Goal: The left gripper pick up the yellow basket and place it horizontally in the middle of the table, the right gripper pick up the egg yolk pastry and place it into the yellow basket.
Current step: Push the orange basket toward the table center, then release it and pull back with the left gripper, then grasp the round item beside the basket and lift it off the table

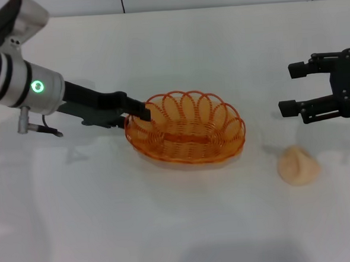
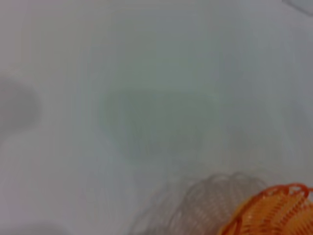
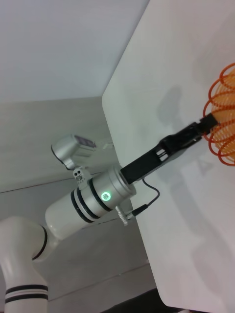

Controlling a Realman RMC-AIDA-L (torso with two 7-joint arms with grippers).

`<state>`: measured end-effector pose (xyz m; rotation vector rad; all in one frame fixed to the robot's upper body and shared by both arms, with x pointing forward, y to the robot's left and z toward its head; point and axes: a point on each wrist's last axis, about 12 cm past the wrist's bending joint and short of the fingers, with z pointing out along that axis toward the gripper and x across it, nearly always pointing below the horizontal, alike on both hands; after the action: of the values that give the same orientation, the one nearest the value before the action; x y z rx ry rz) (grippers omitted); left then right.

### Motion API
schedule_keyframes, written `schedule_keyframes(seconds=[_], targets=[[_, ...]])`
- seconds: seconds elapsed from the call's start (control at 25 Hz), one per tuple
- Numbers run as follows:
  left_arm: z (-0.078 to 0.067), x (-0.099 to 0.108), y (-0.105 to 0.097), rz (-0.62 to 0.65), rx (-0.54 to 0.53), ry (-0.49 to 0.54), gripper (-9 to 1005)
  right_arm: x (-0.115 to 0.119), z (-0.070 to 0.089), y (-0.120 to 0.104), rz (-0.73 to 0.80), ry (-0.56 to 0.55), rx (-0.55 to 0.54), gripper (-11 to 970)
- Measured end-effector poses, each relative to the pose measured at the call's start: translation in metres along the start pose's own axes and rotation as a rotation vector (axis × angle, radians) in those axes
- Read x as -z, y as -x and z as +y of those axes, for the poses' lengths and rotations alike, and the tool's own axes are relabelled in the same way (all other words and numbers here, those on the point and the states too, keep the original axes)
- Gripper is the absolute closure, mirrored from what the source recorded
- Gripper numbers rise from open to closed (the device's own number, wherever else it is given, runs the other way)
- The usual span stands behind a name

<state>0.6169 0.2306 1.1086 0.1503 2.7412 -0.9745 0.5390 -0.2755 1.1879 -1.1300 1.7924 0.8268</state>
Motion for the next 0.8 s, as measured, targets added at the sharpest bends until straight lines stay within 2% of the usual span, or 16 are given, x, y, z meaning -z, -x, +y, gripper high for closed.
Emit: schedule_keyframes(seconds=[0.28,0.48,0.8], targets=[[0.021,0.033,0.004,-0.125,0.017,0.001,383,0.001,0.0,0.0,-0.001,-0.004,-0.001,104],[0.036,0.06,0.004,-0.253,0.018,-0.039,155,0.001,-0.001,0.0,-0.002,-0.006,-0.006,104],[0.047,0.08,0.0,-0.436,-0.107,-0.121,102,-0.002,-0.001,-0.001,0.002,-0.002,-0.046,104]])
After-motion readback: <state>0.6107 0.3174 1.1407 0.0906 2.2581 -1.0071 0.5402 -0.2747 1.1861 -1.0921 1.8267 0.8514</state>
